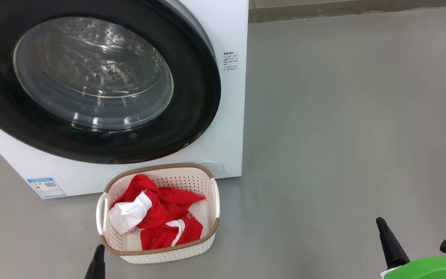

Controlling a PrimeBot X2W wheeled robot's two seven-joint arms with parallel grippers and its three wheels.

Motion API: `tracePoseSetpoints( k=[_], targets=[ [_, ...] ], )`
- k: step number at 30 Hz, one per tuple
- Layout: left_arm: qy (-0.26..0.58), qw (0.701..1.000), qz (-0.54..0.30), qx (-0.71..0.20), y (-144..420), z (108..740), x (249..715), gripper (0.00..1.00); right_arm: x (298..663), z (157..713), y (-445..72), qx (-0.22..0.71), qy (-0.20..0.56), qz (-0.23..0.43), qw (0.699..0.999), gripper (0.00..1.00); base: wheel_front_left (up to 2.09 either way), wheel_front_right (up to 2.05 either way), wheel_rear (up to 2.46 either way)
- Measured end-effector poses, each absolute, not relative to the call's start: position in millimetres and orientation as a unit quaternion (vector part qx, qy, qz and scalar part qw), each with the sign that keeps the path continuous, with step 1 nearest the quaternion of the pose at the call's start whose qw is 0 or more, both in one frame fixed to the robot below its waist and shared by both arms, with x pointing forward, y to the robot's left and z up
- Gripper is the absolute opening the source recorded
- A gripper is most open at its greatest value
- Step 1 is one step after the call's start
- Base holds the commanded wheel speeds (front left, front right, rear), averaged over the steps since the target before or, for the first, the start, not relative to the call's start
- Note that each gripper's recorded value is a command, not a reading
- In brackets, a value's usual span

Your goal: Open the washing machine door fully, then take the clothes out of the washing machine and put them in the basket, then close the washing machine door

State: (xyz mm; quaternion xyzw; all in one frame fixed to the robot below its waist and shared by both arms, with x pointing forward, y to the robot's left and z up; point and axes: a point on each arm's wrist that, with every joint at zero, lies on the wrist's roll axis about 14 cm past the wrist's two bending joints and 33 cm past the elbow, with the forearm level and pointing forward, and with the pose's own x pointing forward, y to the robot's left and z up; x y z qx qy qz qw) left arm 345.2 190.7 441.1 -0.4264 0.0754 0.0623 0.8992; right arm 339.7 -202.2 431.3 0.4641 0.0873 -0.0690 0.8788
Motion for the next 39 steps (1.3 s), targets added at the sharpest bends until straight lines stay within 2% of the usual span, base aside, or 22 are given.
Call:
tracePoseSetpoints(
  k=[27, 39],
  targets=[
    [0.066, 0.832, 0.055, -0.548, 188.3, 453.1, 358.2, 0.00, 352.8, 446.0, -205.1, 0.562, 0.067, -0.069, 0.821, 0.00, 0.00, 0.00, 0.00],
    [0.062, 0.796, 0.050, -0.600, 187.3, 457.7, 361.8, 0.00, 359.7, 455.3, -205.0, 0.614, 0.053, -0.064, 0.785, 0.00, 0.00, 0.00, 0.00]
  ],
)
